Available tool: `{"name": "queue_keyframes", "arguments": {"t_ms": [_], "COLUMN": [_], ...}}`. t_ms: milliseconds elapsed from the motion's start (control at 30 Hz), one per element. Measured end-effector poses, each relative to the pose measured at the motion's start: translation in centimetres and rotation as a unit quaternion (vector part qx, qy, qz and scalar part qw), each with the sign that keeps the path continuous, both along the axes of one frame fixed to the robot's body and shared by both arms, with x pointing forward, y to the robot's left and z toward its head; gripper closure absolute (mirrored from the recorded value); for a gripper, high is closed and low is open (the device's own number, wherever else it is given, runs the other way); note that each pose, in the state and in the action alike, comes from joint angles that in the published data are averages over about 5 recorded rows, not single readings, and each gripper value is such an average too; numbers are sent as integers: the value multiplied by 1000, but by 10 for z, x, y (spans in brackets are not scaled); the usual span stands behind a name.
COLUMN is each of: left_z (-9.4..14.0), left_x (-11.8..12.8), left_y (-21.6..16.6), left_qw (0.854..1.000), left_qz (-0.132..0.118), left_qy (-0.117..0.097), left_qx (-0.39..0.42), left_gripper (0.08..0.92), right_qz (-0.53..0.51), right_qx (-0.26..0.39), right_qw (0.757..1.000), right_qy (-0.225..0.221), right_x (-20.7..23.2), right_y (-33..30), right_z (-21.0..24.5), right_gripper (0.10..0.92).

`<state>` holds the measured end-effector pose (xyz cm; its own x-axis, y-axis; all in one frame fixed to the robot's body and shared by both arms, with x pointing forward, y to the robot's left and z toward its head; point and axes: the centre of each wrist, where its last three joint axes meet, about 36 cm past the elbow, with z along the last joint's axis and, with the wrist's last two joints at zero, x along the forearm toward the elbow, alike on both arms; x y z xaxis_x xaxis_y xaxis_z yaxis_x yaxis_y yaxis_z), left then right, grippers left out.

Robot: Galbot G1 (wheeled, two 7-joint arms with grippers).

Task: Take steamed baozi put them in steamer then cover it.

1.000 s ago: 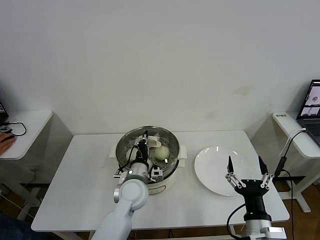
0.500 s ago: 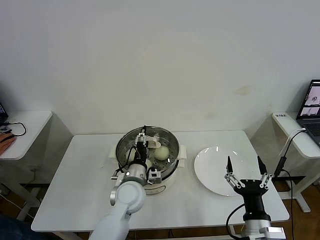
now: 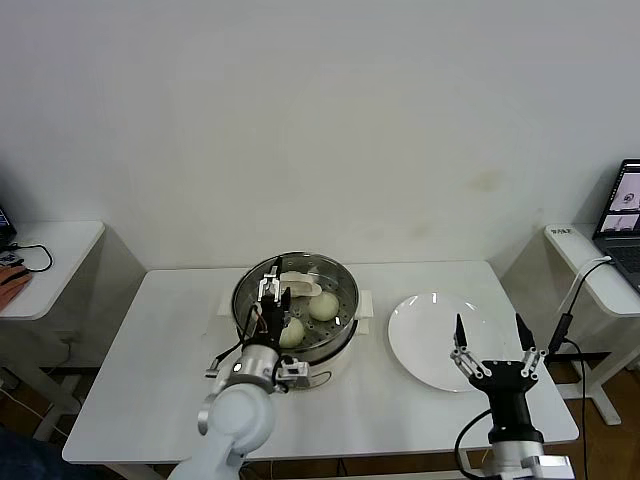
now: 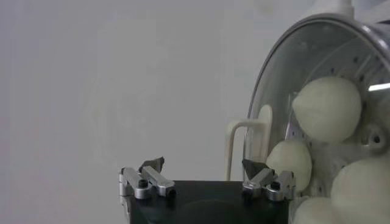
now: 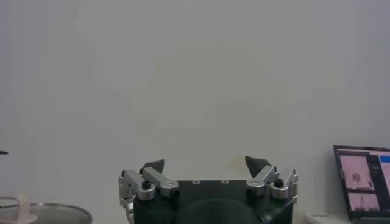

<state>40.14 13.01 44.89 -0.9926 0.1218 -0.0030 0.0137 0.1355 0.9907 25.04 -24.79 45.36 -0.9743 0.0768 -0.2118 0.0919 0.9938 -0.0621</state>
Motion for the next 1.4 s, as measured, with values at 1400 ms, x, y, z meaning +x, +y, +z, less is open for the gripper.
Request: {"name": "queue_keyframes", "arguments": {"t_ms": [1400], "left_z": [-19], "left_x": [-138], "left_y": [140], "left_qw": [769], "left_qz": [126], "left_qy": [-1], "left_qx": [-627], "left_gripper": [177], "right_qz": [33], "right_qx": [7], "right_qw": [994], "right_qy": [108], "right_x": [-17], "right_y": [-43], "right_z": [-19], "right_gripper": [199]}}
